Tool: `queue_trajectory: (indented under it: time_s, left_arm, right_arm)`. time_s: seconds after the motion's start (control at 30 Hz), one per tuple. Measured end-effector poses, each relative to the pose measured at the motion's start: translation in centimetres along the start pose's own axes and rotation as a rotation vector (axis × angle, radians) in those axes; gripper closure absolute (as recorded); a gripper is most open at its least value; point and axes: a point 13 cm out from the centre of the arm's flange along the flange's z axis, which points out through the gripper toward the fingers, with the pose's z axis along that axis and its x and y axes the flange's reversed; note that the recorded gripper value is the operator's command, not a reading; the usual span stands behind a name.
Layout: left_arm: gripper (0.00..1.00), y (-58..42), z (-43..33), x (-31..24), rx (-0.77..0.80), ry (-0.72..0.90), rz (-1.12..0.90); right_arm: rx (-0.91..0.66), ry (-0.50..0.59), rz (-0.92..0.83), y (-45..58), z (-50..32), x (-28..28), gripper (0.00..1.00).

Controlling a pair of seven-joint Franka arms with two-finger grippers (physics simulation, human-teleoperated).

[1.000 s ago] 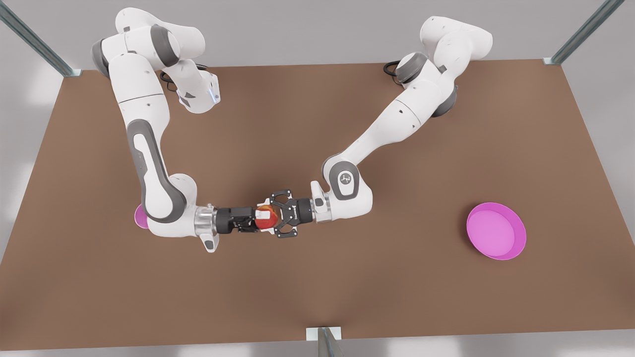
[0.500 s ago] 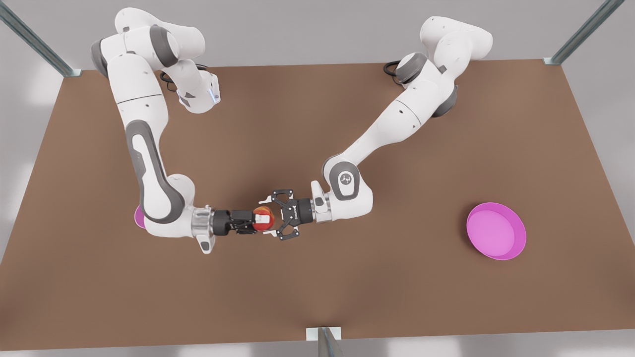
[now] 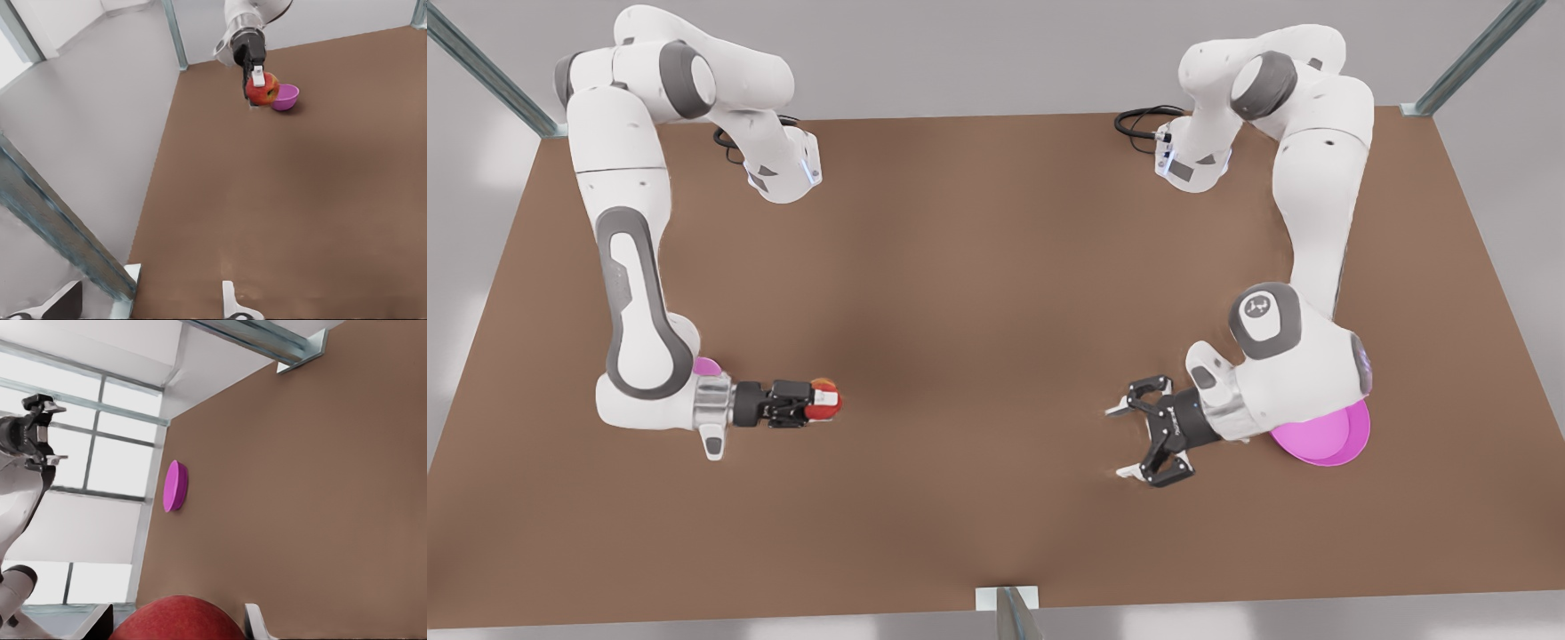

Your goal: Use the left arm to pick up the apple from the plate, transfer it to the gripper of the right arm, and then use the right arm to place it into the bowl

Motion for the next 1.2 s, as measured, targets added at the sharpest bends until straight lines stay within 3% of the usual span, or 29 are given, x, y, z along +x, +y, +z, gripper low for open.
queue_trajectory:
  time_s: [0.13,0.23,0.5,0.9,0.97,1.03,1.2]
  left_arm:
    - [0.00,-4.3,-15.8,8.4,0.019,0.538,-0.180]
    - [0.00,-11.9,-25.0,13.2,-0.029,0.730,-0.498]
    - [0.00,-13.3,-25.6,15.9,-0.114,0.759,-0.896]
    - [0.00,-12.9,-25.0,16.4,-0.243,0.746,-1.211]
    - [0.00,-12.8,-25.0,16.4,-0.259,0.743,-1.248]
    - [0.00,-12.8,-25.0,16.4,-0.273,0.740,-1.280]
    - [0.00,-12.8,-24.9,16.2,-0.305,0.733,-1.355]
  right_arm:
    - [0.190,0.113,-0.051,-4.4,-5.8,2.8,0.27]
    - [0.321,0.200,-0.066,-8.0,-9.6,5.0,0.28]
    - [0.570,0.358,-0.061,-14.5,-16.3,8.4,0.28]
    - [0.686,0.404,-0.015,-20.9,-20.5,11.3,0.26]
    - [0.691,0.411,-0.014,-21.2,-20.7,11.7,0.23]
    - [0.693,0.415,-0.011,-21.4,-20.9,12.0,0.11]
    - [0.701,0.411,-0.008,-21.9,-22.1,12.4,0.00]
